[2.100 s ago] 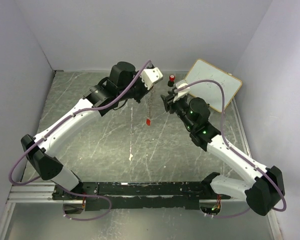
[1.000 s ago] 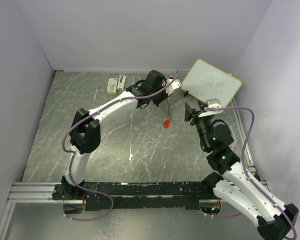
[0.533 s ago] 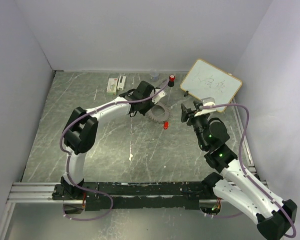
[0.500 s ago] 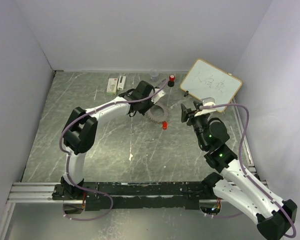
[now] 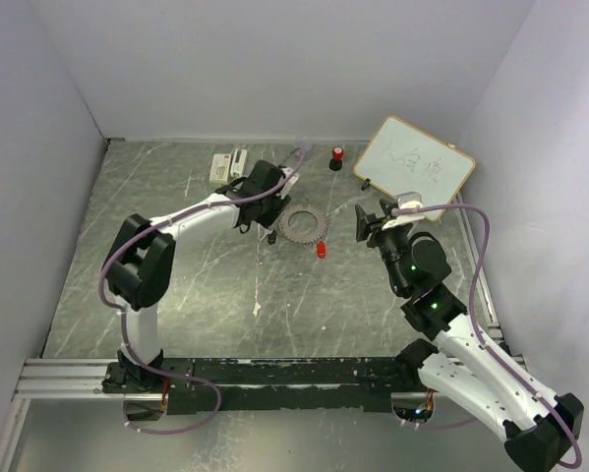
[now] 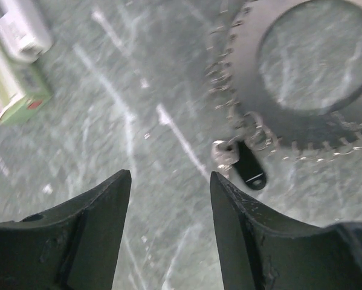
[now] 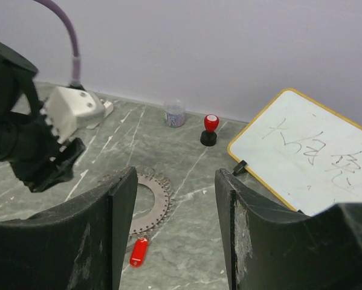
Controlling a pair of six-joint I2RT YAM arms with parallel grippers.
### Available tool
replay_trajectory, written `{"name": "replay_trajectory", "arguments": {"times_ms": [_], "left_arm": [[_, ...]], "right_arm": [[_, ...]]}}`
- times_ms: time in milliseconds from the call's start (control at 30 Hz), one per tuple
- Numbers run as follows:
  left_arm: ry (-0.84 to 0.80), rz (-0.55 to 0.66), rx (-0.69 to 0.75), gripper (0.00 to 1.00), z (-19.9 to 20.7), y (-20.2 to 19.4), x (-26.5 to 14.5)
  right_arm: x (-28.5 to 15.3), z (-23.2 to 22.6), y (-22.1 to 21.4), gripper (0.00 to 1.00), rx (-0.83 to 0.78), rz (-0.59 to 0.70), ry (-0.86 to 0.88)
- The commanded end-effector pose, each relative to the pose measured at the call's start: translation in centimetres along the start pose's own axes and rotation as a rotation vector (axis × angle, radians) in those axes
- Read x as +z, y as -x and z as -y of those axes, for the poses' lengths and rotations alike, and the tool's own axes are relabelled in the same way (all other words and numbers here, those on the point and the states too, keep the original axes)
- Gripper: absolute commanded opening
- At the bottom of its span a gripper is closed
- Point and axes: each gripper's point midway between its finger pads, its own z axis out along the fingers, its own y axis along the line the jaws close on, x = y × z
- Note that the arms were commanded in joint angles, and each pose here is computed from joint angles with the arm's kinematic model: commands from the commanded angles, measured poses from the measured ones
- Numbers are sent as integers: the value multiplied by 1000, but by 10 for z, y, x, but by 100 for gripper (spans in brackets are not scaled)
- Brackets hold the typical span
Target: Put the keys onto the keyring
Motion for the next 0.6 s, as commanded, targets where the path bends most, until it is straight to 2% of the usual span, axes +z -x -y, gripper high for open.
{"name": "replay_trajectory", "arguments": {"times_ms": [0,33,67,133,167,200,233,333,433,567], "left_arm": [[200,73,-174,67,-54,5,-37],[221,84,-207,68,-61,3,-44],[232,97,-249,76,-66,0,-50],[227,139,-314,79,-72,-1,-63],[207,166,-345,85,-73,-1,-68],[182,204,-382,98,-74,4,-76],[156,231,-413,100,-74,6,-83],[75,306,-449,99,-69,18,-105],[10,353,-460,99,-61,28,-121],[-16,431,-477,99,-63,42,-148]], "right_arm": [[-2,2,5,54,2,14,-5],[-2,2,5,54,3,15,-5],[-2,2,4,55,2,13,-5],[0,2,3,57,9,12,-9],[1,3,1,65,16,9,-20],[2,5,2,75,30,10,-37],[3,7,1,81,41,7,-55],[7,10,-4,86,65,-25,-91],[12,18,-11,98,106,-73,-165],[11,35,-22,100,136,-126,-294]]}}
